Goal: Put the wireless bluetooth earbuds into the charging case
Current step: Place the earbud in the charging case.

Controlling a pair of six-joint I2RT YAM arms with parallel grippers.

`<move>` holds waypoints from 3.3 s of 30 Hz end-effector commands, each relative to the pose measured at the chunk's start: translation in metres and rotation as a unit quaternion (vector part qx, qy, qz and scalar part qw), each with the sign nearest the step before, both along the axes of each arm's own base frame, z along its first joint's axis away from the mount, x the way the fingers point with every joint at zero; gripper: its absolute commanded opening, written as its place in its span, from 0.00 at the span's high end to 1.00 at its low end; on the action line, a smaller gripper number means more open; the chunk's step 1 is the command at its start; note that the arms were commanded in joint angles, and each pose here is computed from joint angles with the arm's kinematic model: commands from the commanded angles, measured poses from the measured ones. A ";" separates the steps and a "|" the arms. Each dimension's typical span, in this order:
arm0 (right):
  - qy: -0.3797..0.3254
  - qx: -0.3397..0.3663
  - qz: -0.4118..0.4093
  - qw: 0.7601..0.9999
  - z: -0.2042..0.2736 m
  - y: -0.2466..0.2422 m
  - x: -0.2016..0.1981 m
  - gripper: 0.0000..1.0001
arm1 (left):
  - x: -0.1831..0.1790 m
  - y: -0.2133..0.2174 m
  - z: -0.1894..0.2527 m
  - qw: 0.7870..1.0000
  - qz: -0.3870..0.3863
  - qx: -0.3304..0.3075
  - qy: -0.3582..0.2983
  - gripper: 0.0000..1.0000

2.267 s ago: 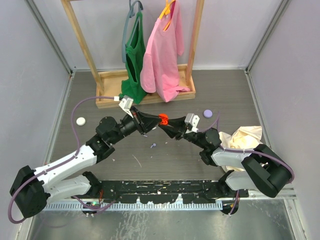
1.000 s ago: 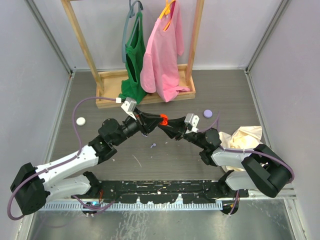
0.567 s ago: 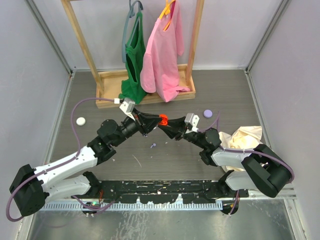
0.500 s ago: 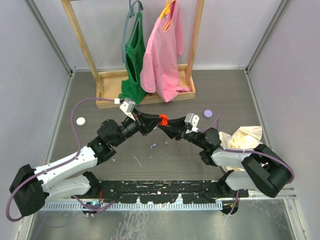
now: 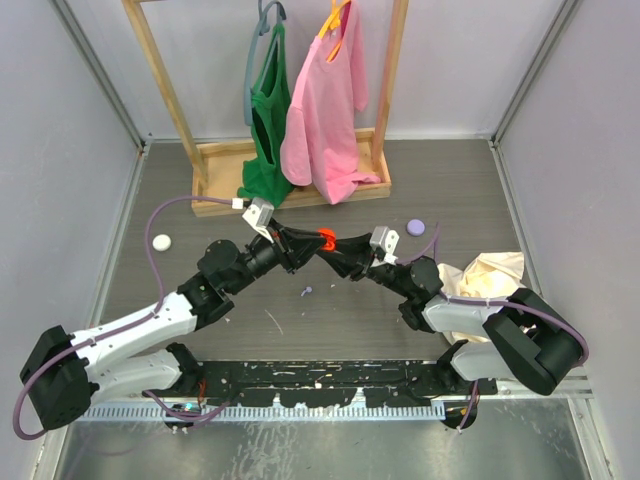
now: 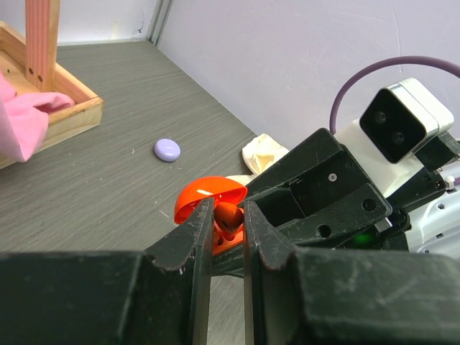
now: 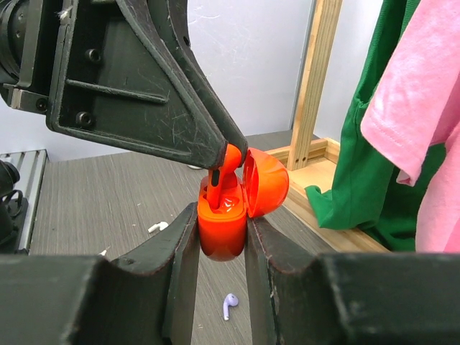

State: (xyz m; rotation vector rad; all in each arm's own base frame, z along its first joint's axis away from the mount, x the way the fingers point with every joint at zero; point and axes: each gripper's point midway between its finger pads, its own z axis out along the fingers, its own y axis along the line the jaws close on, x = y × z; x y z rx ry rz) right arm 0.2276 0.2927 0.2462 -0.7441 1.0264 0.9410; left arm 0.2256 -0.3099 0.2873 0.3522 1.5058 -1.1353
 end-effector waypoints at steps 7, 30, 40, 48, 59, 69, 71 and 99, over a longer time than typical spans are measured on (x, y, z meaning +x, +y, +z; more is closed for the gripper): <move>-0.054 0.049 -0.001 0.997 0.041 -0.004 -0.005 0.99 | 0.000 0.004 0.012 1.000 0.013 -0.014 -0.015 0.79; -0.047 0.046 -0.002 0.998 0.037 -0.002 -0.003 0.99 | -0.020 0.000 0.018 0.999 -0.033 -0.024 0.025 0.63; -0.045 0.045 0.004 0.998 0.037 -0.001 -0.004 0.99 | -0.022 -0.006 0.021 0.998 -0.047 -0.014 0.033 0.58; -0.045 0.038 0.015 0.998 0.035 0.002 -0.007 0.99 | -0.018 -0.008 0.024 0.998 -0.044 0.002 0.033 0.53; -0.043 0.020 0.057 0.997 0.033 0.012 -0.015 0.99 | -0.015 -0.004 0.027 0.999 -0.033 0.028 0.025 0.47; -0.032 0.005 0.107 0.994 0.029 0.023 -0.026 0.99 | -0.017 0.000 0.029 0.998 -0.035 0.043 0.012 0.46; -0.030 0.005 0.111 0.993 0.030 0.024 -0.026 0.99 | -0.019 0.001 0.030 0.998 -0.036 0.045 0.007 0.46; 0.003 -0.024 0.226 0.974 0.022 0.042 -0.048 0.99 | -0.026 0.039 0.039 0.997 -0.040 0.066 -0.012 0.30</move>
